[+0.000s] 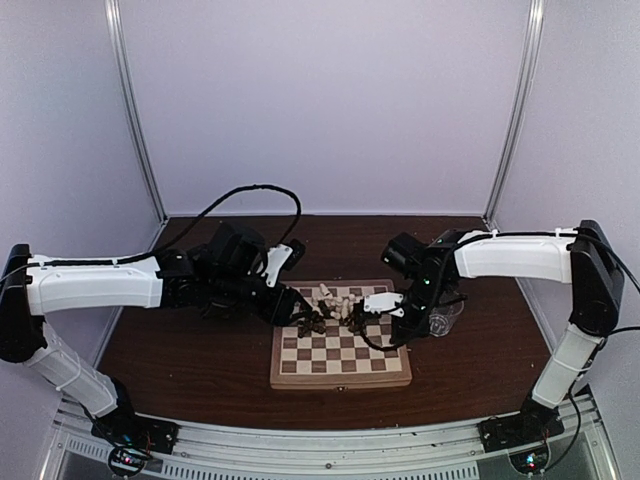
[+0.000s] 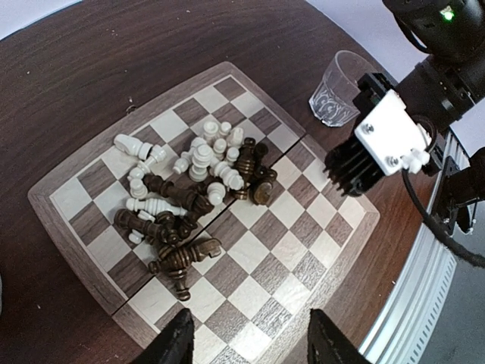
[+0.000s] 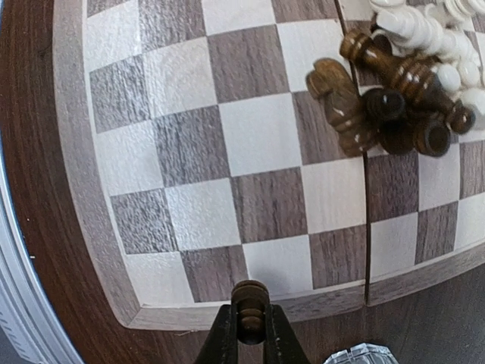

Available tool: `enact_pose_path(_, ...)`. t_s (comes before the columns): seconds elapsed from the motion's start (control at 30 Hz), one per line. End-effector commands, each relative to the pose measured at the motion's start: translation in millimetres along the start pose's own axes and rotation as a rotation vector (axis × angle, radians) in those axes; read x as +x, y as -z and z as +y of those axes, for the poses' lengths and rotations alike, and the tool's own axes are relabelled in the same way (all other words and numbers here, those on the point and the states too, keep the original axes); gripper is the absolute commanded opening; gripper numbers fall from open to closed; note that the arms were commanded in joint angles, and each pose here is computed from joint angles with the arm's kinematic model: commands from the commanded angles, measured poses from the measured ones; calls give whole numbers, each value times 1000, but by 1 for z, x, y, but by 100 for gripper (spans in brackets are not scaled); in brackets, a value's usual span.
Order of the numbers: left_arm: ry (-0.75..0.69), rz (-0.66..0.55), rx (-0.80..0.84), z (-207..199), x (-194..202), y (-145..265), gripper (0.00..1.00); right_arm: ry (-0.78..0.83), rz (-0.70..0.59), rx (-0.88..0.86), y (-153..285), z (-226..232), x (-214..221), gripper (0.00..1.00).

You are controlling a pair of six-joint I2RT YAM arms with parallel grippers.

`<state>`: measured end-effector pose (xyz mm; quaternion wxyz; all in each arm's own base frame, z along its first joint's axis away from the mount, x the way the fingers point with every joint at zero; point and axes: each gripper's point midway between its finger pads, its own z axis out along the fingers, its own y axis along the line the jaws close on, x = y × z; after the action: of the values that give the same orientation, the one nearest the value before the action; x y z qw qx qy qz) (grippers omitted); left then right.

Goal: Set up the chess pieces on the board
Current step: Place the pawn at a7.

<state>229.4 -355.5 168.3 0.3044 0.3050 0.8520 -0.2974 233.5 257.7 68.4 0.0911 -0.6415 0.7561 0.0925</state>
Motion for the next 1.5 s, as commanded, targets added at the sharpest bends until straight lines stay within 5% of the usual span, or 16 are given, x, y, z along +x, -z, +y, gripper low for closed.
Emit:
enact_pose_path(0.0,-6,-35,-2,-2,-13,2,52,33,-50,24,5,5,-13,2)
enact_pose_path(0.97,7,-11,-6,1,-7,-5,52,112,33,1,-13,21,-1,4)
enact_pose_path(1.47,10,-8,-7,1,-5,-7,52,98,7,-2,1,22,-10,28)
